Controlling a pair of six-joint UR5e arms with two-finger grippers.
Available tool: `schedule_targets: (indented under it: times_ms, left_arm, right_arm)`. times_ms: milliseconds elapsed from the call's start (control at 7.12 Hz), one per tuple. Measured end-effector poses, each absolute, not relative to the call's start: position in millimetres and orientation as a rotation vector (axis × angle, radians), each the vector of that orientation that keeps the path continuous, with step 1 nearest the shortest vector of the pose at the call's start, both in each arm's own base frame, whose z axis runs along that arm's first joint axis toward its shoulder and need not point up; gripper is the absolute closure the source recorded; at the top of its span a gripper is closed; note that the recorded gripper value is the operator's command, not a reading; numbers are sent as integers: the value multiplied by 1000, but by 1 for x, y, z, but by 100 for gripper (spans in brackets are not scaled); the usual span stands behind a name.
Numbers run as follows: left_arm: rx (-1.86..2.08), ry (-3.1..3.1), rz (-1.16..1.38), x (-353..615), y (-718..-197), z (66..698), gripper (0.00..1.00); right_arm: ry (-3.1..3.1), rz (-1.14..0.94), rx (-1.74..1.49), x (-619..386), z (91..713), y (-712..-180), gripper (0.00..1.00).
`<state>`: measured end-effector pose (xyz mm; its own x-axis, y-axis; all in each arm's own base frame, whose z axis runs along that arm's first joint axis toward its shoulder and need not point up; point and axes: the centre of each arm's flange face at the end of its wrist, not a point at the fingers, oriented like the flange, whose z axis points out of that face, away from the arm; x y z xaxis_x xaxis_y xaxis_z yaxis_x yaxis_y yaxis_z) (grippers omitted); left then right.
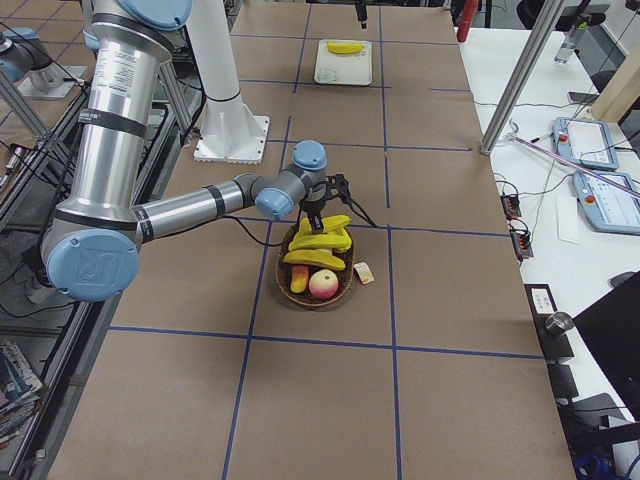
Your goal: Transfer all bananas from basket to plate
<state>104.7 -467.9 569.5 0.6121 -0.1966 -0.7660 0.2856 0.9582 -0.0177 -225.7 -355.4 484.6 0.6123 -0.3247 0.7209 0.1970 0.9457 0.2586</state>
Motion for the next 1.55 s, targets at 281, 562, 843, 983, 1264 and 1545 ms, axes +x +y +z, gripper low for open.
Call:
schedule_targets:
  times_ms: [281, 562, 843, 983, 1264, 1545]
  left_arm:
    - [110, 869, -278, 105, -468, 570, 1]
    - [111, 870, -278, 105, -469, 569, 1]
    - [109, 868, -279, 106, -470, 570, 1]
    - [109, 869, -279, 106, -472, 570, 0]
    - [113, 871, -277, 107, -474, 568, 1]
    - [116, 874, -275, 108, -477, 565, 1]
  right_arm:
    - [-855, -300, 149, -228, 491, -357, 42]
    - [-853, -300, 147, -229, 492, -358, 67]
    - [-854, -300, 148, -229, 492, -358, 99]
    - [-856, -302, 151, -229, 490, -358, 100]
    - [-916, -311, 132, -222, 474, -356, 100]
    - [-1039, -284, 98, -185, 446, -359, 100]
